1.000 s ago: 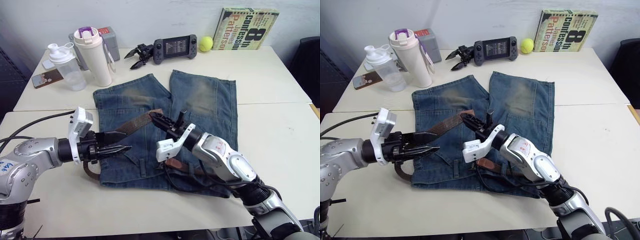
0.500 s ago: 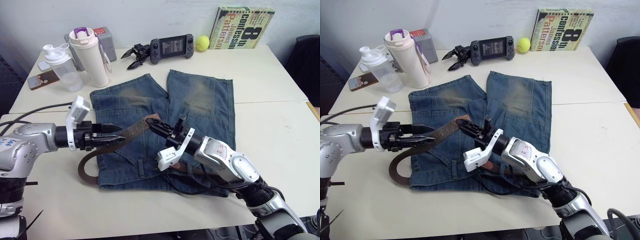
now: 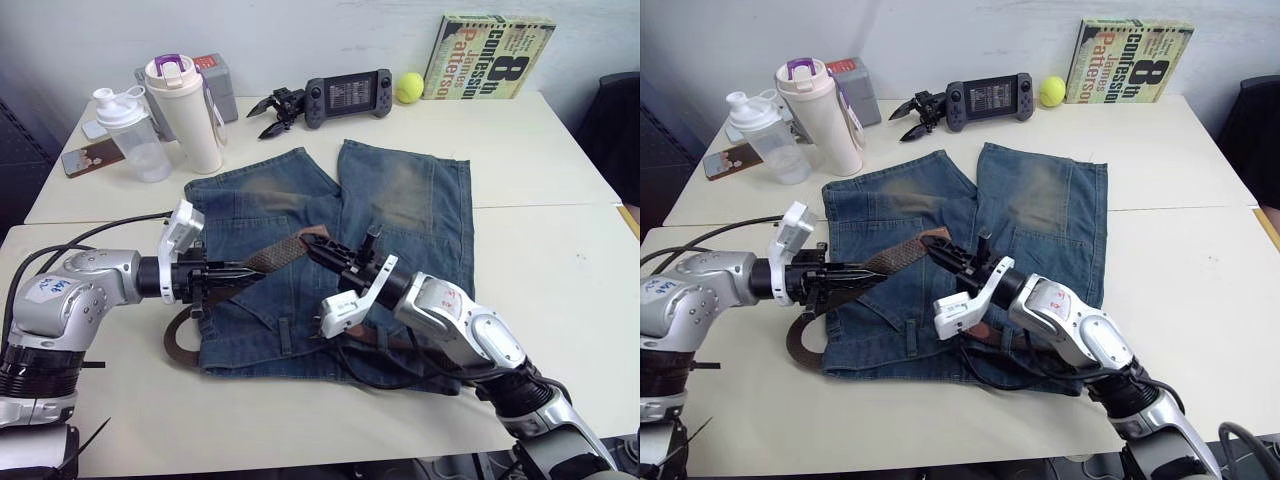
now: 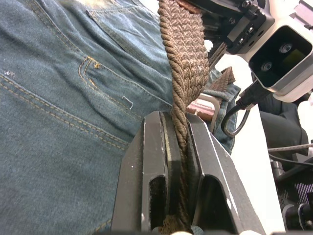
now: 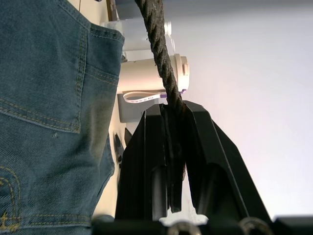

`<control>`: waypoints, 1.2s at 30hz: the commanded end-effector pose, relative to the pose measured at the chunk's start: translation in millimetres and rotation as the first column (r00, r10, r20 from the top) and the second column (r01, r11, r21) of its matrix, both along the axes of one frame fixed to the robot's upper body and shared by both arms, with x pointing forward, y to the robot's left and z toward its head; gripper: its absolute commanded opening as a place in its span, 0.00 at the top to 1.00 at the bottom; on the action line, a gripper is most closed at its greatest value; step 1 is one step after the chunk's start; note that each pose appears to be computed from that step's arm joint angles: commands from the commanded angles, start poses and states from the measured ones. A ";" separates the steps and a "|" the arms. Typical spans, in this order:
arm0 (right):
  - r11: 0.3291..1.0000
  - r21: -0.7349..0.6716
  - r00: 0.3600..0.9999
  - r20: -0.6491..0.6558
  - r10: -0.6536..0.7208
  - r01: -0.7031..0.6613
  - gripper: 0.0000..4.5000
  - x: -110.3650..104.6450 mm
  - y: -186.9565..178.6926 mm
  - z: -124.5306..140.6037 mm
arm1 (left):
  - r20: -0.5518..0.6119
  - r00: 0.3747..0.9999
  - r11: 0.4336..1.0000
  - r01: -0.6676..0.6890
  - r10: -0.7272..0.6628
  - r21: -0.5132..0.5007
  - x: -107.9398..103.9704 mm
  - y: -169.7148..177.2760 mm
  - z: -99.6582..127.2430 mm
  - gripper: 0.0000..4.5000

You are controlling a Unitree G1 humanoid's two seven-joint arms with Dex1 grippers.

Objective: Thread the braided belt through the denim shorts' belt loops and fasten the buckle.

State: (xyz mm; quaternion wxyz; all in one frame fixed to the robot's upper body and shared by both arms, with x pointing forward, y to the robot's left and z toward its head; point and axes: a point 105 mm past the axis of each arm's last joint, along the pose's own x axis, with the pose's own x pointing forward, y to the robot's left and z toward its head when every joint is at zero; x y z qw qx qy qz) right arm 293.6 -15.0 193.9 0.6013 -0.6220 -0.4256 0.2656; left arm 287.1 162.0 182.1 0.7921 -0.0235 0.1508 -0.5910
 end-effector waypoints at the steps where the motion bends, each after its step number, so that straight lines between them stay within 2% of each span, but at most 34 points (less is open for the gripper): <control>1: 0.999 0.041 1.000 0.006 0.016 -0.016 1.00 -4.6 -0.7 11.0 | 0.059 0.998 1.000 0.014 -0.014 -0.012 -3.4 -1.1 12.4 0.98; 2: 0.999 0.050 1.000 0.003 0.014 -0.015 1.00 -4.0 -1.3 12.2 | 0.062 0.998 1.000 0.017 -0.016 -0.012 -4.0 -1.5 12.3 0.98; 4: 0.998 0.060 0.999 -0.045 -0.002 0.005 0.80 0.4 -4.6 12.9 | 0.066 0.998 1.000 0.011 -0.010 -0.017 -4.5 -1.9 12.5 1.00; 6: 0.996 0.084 0.996 -0.086 -0.032 0.039 0.65 6.1 -10.2 14.7 | 0.079 0.997 1.000 0.010 -0.009 -0.006 -5.4 -1.9 11.6 1.00; 9: 0.976 0.146 0.970 -0.206 -0.131 0.163 0.33 22.8 -35.6 16.3 | 0.201 0.979 0.996 -0.038 0.021 0.078 -1.2 -0.4 5.9 1.00; 11: 0.943 0.195 0.923 -0.329 -0.198 0.271 0.10 33.3 -59.1 15.2 | 0.349 0.937 0.984 -0.078 0.017 0.161 1.0 -0.2 2.4 1.00; 12: 0.919 0.208 0.878 -0.424 -0.223 0.334 0.01 37.3 -72.1 10.0 | 0.453 0.891 0.976 -0.111 0.014 0.187 2.2 -1.2 4.2 1.00; 13: 0.896 0.229 0.825 -0.523 -0.216 0.380 0.01 36.9 -83.2 6.6 | 0.589 0.808 0.964 -0.166 0.012 0.208 3.2 -3.3 8.9 1.00; 14: 0.884 0.239 0.787 -0.583 -0.200 0.402 0.01 35.1 -88.6 4.3 | 0.671 0.742 0.957 -0.200 0.008 0.211 2.8 -5.1 12.5 1.00; 16: 0.864 0.265 0.691 -0.712 -0.125 0.429 0.01 26.1 -91.1 0.0 | 0.844 0.533 0.908 -0.324 -0.058 0.267 3.5 -5.8 14.6 1.00; 18: 0.810 0.329 0.486 -0.872 0.062 0.486 0.01 13.8 -84.4 -8.5 | 0.928 0.348 0.865 -0.415 -0.135 0.281 0.1 -8.3 14.4 1.00; 19: 0.798 0.347 0.408 -0.902 0.140 0.493 0.01 7.1 -78.8 -9.9 | 0.945 0.294 0.857 -0.438 -0.147 0.269 -1.5 -9.2 14.9 1.00; 21: 0.716 0.407 0.208 -0.912 0.353 0.568 0.01 -0.1 -71.3 -8.1 | 0.971 0.152 0.826 -0.512 -0.184 0.237 -6.2 -9.0 13.6 1.00; 22: 0.691 0.409 0.126 -0.897 0.423 0.596 0.01 -2.6 -68.6 -8.0 | 0.973 0.102 0.813 -0.535 -0.208 0.230 -8.4 -8.9 11.4 1.00; 23: 0.694 0.378 -0.025 -0.869 0.495 0.612 0.01 -11.0 -62.4 -13.2 | 0.977 0.059 0.803 -0.559 -0.206 0.204 -11.1 -9.0 10.4 1.00; 24: 0.744 0.367 -0.107 -0.858 0.503 0.558 0.01 -24.3 -55.2 -13.3 | 0.980 0.036 0.797 -0.576 -0.197 0.181 -13.1 -9.4 9.4 1.00; 26: 0.806 0.356 -0.222 -0.837 0.500 0.474 0.01 -44.4 -46.8 -13.5 | 0.983 -0.001 0.787 -0.599 -0.186 0.148 -14.9 -9.5 9.8 1.00; 28: 0.832 0.348 -0.252 -0.839 0.482 0.432 0.01 -52.2 -43.0 -11.7 | 0.983 -0.044 0.769 -0.629 -0.180 0.113 -14.4 -6.6 13.6 1.00; 29: 0.849 0.327 -0.243 -0.859 0.450 0.416 0.01 -54.4 -42.3 -12.0 | 0.982 -0.056 0.760 -0.642 -0.179 0.102 -13.5 -5.2 14.9 1.00; 31: 0.875 0.269 -0.110 -0.935 0.338 0.402 0.01 -47.4 -45.5 -13.6 | 0.977 -0.066 0.747 -0.655 -0.201 0.109 -11.7 -3.3 13.4 1.00; 33: 0.875 0.268 -0.047 -0.949 0.312 0.403 0.01 -41.8 -47.6 -11.8 | 0.977 -0.067 0.745 -0.658 -0.202 0.109 -11.8 -2.8 12.5 1.00; 35: 0.865 0.270 -0.055 -0.945 0.322 0.423 0.01 -38.0 -49.3 -13.3 | 0.979 -0.078 0.753 -0.652 -0.189 0.094 -13.5 -3.8 14.3 1.00; 36: 0.850 0.276 -0.085 -0.934 0.348 0.448 0.01 -36.2 -49.8 -15.3 | 0.979 -0.085 0.754 -0.651 -0.186 0.087 -14.2 -4.2 15.4 1.00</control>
